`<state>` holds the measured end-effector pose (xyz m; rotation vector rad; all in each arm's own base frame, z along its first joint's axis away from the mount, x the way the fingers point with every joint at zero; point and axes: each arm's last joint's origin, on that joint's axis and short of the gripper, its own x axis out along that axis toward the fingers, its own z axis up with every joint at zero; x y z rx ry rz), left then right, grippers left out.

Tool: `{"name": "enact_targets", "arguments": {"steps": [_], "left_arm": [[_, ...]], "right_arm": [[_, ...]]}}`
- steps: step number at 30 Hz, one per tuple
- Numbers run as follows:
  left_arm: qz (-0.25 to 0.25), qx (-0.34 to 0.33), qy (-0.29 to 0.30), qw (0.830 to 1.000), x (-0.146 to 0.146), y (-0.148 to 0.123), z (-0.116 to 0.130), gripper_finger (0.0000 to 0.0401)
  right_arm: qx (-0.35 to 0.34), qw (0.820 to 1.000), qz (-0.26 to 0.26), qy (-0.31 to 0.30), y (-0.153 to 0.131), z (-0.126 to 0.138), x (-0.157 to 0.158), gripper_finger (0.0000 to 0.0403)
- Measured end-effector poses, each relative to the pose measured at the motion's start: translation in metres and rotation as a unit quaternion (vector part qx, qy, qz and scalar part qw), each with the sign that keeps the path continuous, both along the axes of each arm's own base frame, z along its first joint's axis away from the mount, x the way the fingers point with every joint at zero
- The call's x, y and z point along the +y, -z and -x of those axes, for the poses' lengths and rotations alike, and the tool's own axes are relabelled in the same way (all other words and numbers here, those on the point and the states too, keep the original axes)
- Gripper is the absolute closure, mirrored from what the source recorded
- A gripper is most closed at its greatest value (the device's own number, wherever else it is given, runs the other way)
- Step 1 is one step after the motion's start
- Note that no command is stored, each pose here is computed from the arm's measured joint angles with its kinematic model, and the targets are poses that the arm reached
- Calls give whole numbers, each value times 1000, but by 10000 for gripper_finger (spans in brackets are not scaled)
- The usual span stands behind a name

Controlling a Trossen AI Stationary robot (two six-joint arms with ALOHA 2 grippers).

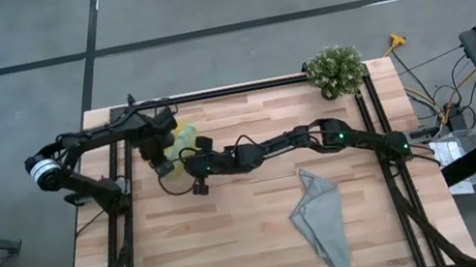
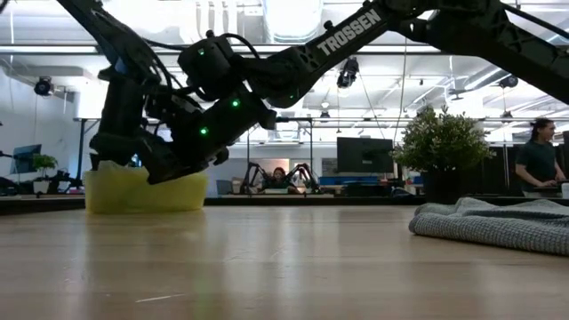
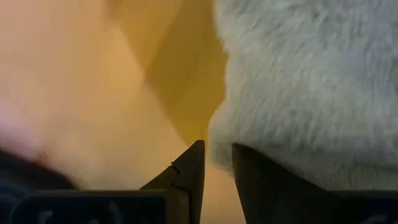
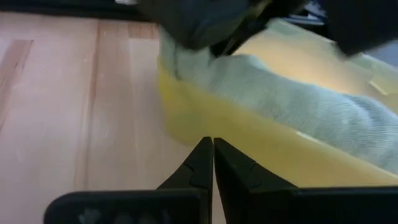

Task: Roll microfiber towels into tight, uniform cylinder then place into a basket
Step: Put the rolled green towel into the yellow bin

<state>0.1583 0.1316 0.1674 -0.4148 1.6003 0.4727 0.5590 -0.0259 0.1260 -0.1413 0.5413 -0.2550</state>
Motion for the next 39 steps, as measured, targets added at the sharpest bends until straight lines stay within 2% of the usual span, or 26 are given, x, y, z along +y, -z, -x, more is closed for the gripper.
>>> {"name": "enact_targets", "arguments": {"steps": [9,17,25,33,39], "left_arm": [[31,-58,11,998,3,5,-9,334],[62,-116,7,991,-3,-5,-8,334],[92,-133,6,987,-8,5,-5,334],[86,-137,11,987,-6,4,-6,334],[51,-110,25,992,-5,-5,-5,334]], "right_arm": [[-13,999,-26,-13,1,-2,2,394],[-3,1000,-26,-12,25,-8,1,394],[-24,999,-20,-13,11,-14,1,394],[-21,1000,-19,-12,9,-15,1,394],[9,1000,-20,-11,14,-12,1,394]]}}
